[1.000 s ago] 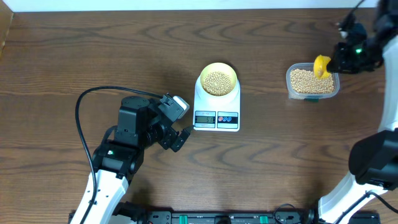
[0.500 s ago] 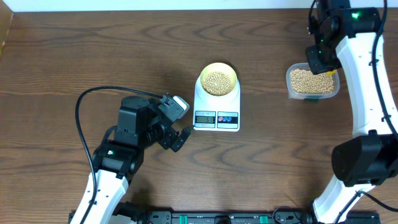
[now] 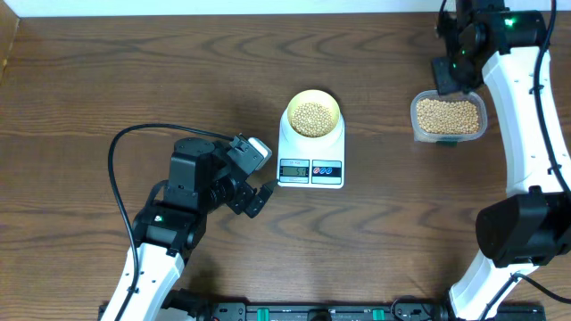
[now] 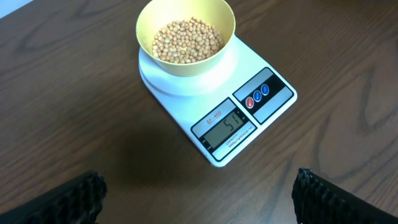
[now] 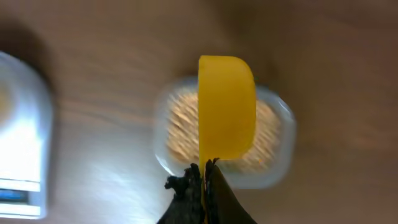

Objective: Scoop item into bowl and weigh 50g on scale
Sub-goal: 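Carry the scoop left back over the yellow bowl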

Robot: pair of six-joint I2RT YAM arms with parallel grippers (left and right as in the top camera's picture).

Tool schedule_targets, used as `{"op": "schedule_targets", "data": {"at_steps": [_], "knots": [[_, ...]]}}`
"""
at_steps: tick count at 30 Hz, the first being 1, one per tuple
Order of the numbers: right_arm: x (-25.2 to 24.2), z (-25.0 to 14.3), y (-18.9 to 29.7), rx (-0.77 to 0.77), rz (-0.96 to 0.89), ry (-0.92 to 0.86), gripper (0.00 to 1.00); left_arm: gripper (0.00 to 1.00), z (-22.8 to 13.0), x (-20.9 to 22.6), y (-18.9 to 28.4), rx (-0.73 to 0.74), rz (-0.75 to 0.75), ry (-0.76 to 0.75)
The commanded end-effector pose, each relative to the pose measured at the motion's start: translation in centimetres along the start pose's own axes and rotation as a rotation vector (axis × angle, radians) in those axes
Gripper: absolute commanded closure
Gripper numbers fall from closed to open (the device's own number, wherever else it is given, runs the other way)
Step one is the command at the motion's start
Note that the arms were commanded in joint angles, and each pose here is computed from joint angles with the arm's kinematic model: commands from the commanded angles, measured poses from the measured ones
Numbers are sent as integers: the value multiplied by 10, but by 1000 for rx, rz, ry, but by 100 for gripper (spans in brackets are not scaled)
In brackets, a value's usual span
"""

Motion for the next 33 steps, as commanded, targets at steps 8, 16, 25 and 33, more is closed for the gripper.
{"op": "schedule_targets", "data": {"at_steps": [8,16,25,33], "knots": [[78,74,42,-402,406,138,99,2,6,-1,3,-18,-7,-6],[144,76,43,-376,516,287,99,2,6,-1,3,-18,-7,-6],[184,68,24,-283,576,344,99,2,6,-1,3,-18,-7,-6],[203,61,-4,-208,572,405,99,2,6,-1,3,-18,-7,-6]]}}
Point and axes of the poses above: each gripper's point midway between its finger pads, its own y axis back along the fingers, its own x axis along the line the jaws close on, z = x × y, the point moved 3 cm from there along y, back along the fingers, and after that the axes turned 15 degrees about y, right-handed, at the moved point
